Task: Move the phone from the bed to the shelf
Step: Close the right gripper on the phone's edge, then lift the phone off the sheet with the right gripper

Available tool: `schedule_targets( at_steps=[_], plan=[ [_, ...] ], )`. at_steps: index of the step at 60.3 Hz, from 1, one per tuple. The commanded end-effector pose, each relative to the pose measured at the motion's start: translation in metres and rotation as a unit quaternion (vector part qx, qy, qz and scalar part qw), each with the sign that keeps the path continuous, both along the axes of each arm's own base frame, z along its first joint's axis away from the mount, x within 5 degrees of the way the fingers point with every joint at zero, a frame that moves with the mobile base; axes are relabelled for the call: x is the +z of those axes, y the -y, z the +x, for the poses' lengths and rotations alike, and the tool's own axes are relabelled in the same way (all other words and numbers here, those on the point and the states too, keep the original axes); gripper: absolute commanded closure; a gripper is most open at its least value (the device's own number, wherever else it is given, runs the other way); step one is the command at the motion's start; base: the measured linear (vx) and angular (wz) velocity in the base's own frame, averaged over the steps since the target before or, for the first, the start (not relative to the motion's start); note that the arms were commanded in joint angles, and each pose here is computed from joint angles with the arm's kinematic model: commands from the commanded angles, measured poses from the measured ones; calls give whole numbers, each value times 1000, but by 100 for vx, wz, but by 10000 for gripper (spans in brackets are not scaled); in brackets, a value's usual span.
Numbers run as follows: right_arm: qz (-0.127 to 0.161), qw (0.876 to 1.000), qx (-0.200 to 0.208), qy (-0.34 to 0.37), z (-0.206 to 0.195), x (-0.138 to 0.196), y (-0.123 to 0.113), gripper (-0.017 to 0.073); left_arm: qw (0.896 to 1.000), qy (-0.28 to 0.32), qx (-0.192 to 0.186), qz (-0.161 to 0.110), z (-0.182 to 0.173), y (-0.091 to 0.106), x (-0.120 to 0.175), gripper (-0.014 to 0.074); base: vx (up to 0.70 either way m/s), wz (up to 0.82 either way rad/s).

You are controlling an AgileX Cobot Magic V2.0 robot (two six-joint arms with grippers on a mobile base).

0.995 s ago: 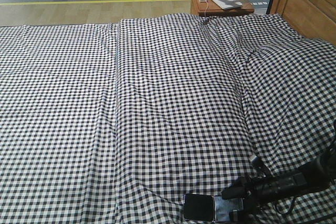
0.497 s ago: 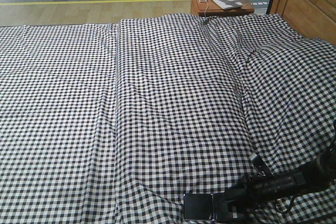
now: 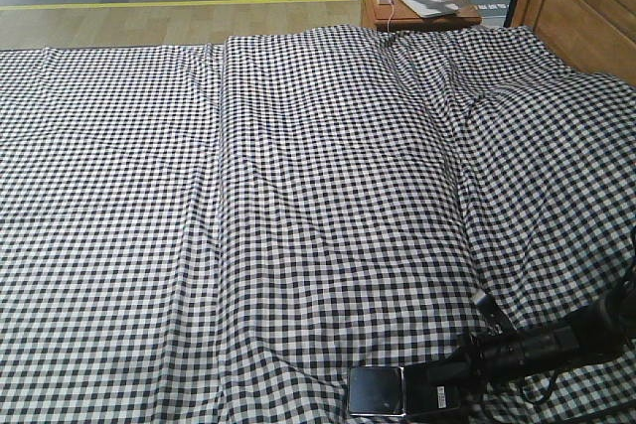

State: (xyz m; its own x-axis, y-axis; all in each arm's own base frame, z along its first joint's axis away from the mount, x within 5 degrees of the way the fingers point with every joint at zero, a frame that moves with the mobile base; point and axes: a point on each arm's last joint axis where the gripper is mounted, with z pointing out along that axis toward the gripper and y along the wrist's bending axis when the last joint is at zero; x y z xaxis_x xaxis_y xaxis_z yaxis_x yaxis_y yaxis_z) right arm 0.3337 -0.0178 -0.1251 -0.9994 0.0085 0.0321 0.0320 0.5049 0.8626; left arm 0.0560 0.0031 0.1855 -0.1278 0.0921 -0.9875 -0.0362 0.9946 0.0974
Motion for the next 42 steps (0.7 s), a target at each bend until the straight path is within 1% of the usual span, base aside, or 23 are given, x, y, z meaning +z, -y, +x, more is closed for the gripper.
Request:
schedule_targets(
  at_steps=[1, 12, 14, 15, 20, 28, 35, 36, 42],
  plan=[
    [36, 998, 7, 44, 17, 30, 0, 568, 999, 53, -2, -2, -1, 0, 16, 593, 0, 0],
    [67, 995, 17, 71, 25, 54, 1, 568, 999, 53, -2, -2, -1, 0, 16, 593, 0, 0],
    [76, 994, 20, 74, 26, 58, 0, 566, 999, 53, -2, -2, -1, 0, 16, 593, 0, 0],
    [76, 994, 21, 76, 27, 61, 1, 566, 999, 53, -2, -2, -1, 0, 16, 593, 0, 0],
    [68, 994, 29, 81, 30, 73, 2, 566, 999, 53, -2, -2, -1, 0, 16, 593, 0, 0],
    [46, 994, 46, 88, 39, 103, 7, 566, 999, 53, -2, -2, -1, 0, 16, 593, 0, 0],
    [23, 992, 62, 104, 44, 136, 10, 564, 999, 53, -2, -2, -1, 0, 16, 593, 0, 0],
    [19, 991, 64, 113, 44, 146, 11, 564, 999, 53, -2, -2, -1, 0, 16, 593, 0, 0],
    [11, 989, 64, 134, 39, 177, 9, 563, 999, 53, -2, -2, -1, 0, 16, 593, 0, 0]
  ],
)
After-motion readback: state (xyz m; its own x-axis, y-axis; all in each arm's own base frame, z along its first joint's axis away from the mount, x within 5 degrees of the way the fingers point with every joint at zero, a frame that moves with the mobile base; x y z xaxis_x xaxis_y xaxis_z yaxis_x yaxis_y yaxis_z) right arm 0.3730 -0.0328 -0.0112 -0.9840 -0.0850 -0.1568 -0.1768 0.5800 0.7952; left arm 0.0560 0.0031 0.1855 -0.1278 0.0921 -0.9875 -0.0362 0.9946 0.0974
